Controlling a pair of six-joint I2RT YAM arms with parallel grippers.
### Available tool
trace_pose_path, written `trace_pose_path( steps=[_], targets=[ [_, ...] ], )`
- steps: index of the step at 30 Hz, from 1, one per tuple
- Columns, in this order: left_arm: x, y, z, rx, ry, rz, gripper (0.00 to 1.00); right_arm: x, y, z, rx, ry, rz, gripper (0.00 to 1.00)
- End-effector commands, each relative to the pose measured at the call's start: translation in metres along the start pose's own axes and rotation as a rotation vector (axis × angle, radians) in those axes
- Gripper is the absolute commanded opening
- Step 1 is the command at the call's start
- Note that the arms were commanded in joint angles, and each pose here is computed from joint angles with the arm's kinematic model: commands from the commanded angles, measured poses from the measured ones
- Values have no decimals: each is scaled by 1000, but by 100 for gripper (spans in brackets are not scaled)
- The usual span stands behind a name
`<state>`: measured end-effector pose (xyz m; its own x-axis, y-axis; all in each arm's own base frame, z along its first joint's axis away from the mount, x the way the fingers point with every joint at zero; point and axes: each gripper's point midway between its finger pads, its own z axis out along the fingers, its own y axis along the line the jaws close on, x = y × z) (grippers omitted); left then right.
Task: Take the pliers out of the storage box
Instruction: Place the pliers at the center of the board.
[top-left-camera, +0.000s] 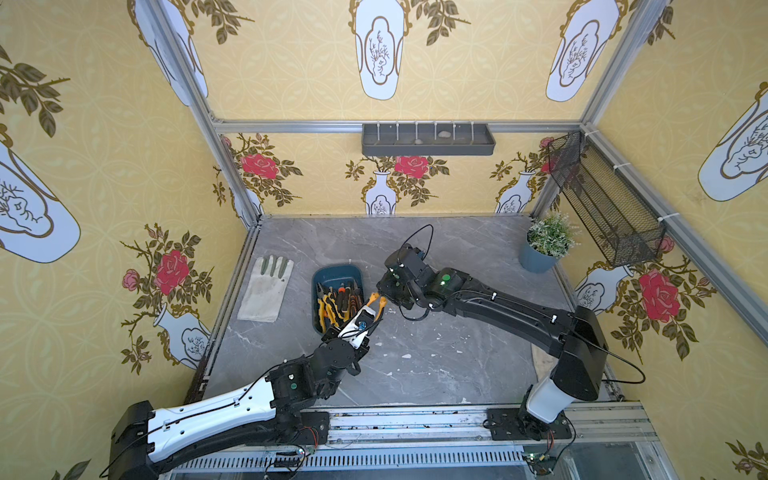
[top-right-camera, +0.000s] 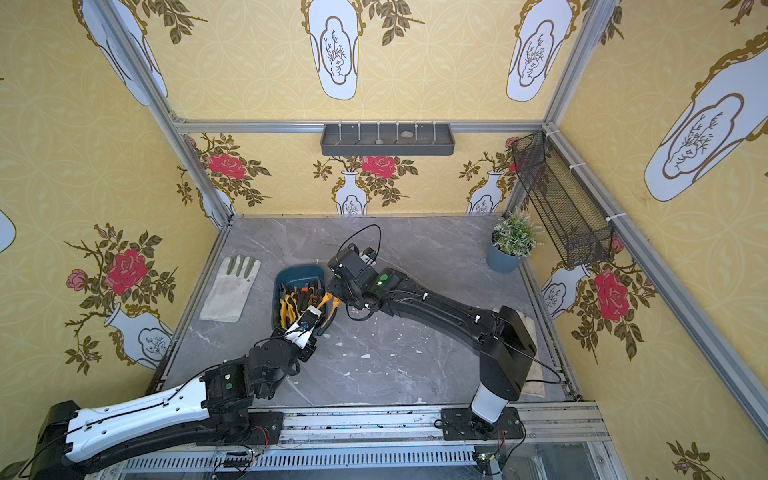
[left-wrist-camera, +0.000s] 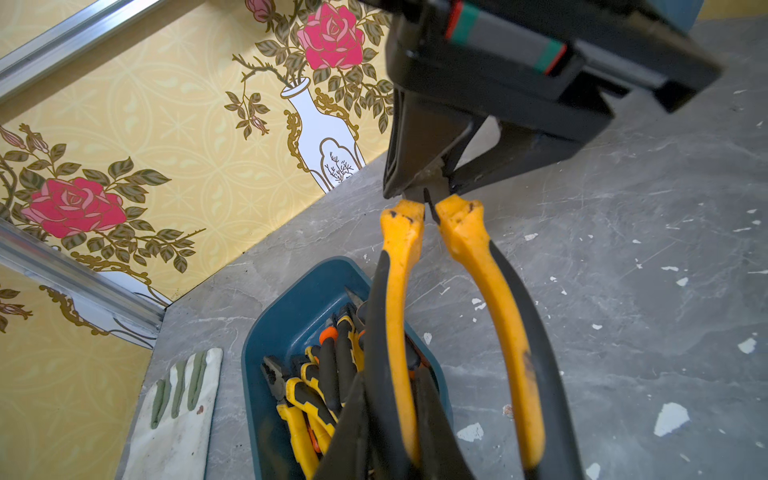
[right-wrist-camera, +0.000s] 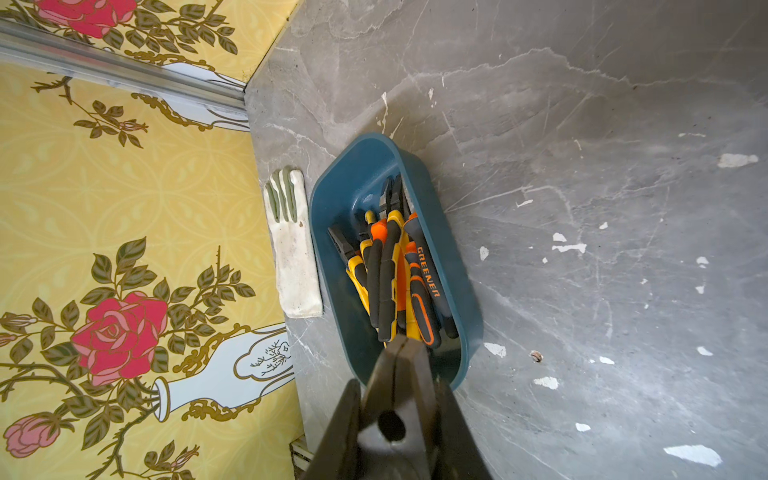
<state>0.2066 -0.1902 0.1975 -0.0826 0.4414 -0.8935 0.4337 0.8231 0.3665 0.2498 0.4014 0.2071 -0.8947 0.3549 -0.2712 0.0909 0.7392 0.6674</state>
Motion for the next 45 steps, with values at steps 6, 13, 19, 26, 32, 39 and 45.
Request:
trace_pose_path(
  steps=[6,13,19,26,32,39,45],
  targets=[
    [-49,17,-19,47,-67,-322,85,-32,-9,-25,6,-33,-440,0],
    [-58,39,-21,-59,-5,-450,99,-130,-86,-56,328,-137,-530,0],
    [-44,33,5,-64,141,-441,99,-179,-136,-61,372,-144,-460,0],
    [-25,30,34,-88,240,-473,99,-201,-177,-11,435,-40,-443,0],
    [-6,31,52,-74,292,-519,99,-217,-195,52,442,54,-442,1],
    [10,28,60,-48,338,-505,99,-252,-223,87,507,69,-409,3],
    [27,29,61,-42,374,-523,99,-261,-230,107,501,87,-403,7]
  ],
)
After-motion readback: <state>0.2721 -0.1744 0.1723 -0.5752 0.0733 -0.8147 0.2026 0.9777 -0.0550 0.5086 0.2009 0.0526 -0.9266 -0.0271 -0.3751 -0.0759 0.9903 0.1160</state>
